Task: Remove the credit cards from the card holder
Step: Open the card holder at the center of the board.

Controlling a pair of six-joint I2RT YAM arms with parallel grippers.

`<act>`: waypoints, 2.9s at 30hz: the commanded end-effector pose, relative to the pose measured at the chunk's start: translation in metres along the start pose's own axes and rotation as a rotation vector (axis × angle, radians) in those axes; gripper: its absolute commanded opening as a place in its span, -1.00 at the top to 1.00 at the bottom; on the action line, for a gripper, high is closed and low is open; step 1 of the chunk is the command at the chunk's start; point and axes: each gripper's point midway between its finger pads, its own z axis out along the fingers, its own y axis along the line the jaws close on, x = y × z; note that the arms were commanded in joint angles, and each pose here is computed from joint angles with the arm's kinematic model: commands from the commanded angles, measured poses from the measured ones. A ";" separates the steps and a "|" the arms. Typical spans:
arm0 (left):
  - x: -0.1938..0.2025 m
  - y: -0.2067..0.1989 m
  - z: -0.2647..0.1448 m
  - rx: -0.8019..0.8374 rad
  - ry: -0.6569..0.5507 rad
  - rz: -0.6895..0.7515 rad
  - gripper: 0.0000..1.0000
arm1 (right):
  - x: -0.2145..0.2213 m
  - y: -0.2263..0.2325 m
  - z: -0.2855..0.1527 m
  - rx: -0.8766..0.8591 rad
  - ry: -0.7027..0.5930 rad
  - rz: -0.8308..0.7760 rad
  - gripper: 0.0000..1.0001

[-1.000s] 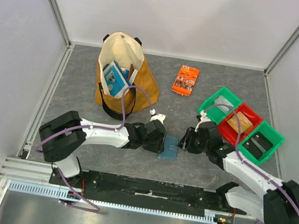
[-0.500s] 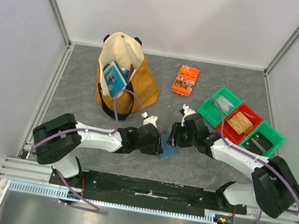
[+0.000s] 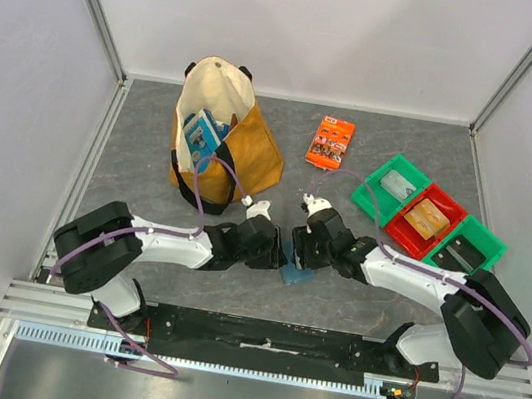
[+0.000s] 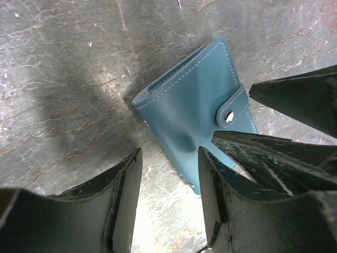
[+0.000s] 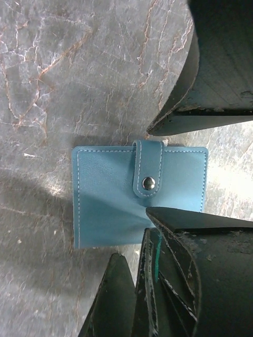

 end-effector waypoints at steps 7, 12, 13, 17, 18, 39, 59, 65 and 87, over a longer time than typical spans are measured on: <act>0.000 0.000 0.019 -0.022 0.007 -0.016 0.01 | 0.006 -0.001 0.015 0.102 0.000 -0.078 -0.12; 0.008 0.011 0.023 -0.065 0.034 -0.009 0.58 | 0.002 -0.005 0.010 0.152 -0.023 -0.090 -0.12; 0.010 0.012 0.023 -0.071 0.041 -0.005 0.67 | -0.001 -0.007 0.008 0.165 -0.036 -0.090 -0.12; 0.016 0.020 0.025 -0.103 0.062 0.004 0.92 | -0.008 -0.015 0.002 0.215 -0.058 -0.094 -0.15; 0.016 0.022 0.025 -0.111 0.064 0.006 0.95 | -0.010 -0.017 0.000 0.231 -0.066 -0.093 -0.17; 0.021 0.027 0.012 -0.144 0.076 0.097 0.96 | -0.017 -0.050 -0.015 0.463 -0.070 -0.128 0.37; 0.013 0.030 -0.001 -0.152 0.043 0.122 0.96 | -0.048 0.018 -0.033 0.152 -0.171 -0.058 0.25; 0.012 0.029 -0.001 -0.149 0.037 0.112 0.96 | -0.025 0.025 -0.011 0.182 -0.071 -0.108 0.11; 0.018 0.025 0.001 -0.085 0.018 0.036 0.96 | 0.009 0.016 -0.001 0.253 0.026 -0.087 0.07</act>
